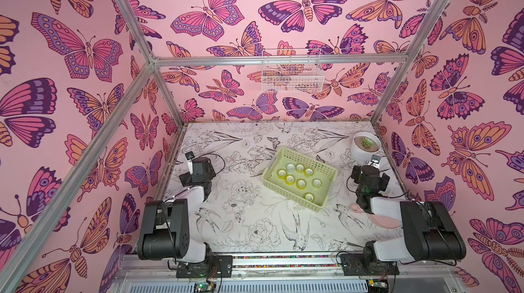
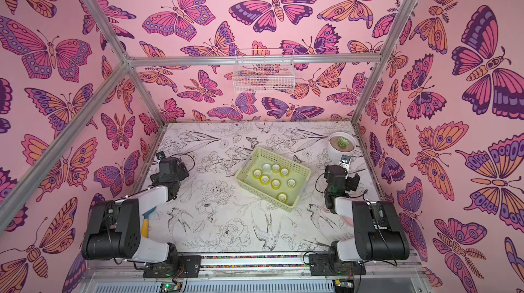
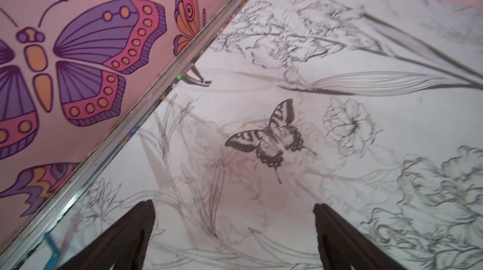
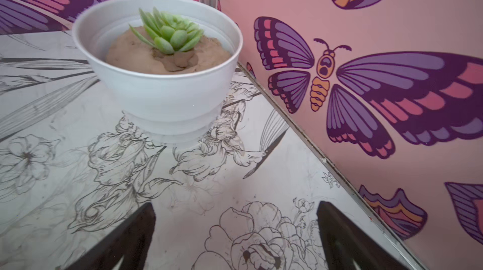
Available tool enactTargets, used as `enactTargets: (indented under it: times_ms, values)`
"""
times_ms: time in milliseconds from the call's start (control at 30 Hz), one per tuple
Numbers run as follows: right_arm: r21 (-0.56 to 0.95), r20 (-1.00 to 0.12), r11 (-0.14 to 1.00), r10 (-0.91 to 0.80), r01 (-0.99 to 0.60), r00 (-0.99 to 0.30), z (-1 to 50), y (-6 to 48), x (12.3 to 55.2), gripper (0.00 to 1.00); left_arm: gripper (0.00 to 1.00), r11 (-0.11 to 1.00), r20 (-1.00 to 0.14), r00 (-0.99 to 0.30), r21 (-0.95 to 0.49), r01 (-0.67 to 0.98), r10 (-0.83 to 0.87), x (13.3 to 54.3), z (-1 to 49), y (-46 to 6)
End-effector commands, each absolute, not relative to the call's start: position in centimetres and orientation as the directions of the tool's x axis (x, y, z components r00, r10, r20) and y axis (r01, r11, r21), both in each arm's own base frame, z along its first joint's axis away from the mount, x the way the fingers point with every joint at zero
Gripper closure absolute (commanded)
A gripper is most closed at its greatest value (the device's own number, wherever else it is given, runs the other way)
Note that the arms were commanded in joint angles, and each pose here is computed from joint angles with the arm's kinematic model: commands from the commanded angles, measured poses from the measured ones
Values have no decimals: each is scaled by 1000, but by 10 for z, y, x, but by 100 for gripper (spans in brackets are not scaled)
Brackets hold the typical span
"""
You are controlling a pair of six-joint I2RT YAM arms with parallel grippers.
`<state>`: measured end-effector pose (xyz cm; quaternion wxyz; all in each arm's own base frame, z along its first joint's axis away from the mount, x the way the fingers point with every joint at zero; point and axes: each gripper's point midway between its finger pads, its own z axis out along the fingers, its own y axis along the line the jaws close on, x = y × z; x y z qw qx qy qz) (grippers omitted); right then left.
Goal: Put the transparent tape into the storage box
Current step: Reset both arms
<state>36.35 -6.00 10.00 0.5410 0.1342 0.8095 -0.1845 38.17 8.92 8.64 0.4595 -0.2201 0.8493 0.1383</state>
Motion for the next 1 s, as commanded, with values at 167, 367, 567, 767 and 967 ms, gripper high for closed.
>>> enactTargets:
  times_ms: [167, 367, 567, 767, 967]
  values:
    - [-99, -959, 956, -18, 276, -281, 104, -36, 380, 1, 0, 970, -889, -436, -34, -241, -140, 397, 90, 48]
    - [-96, -939, 961, -1, 259, -344, 97, -37, 384, 1, 0, 973, -926, -364, -16, -228, -101, 390, 88, 41]
    - [-97, -940, 961, -2, 260, -341, 98, -38, 384, 1, 0, 972, -937, -338, -12, -234, -93, 390, 90, 40]
    - [-98, -939, 961, -3, 260, -343, 97, -38, 384, 1, 0, 971, -936, -339, -12, -237, -94, 390, 90, 40]
    - [-92, -938, 962, 2, 256, -346, 97, -38, 385, 1, 0, 971, -936, -340, -11, -237, -93, 390, 90, 40]
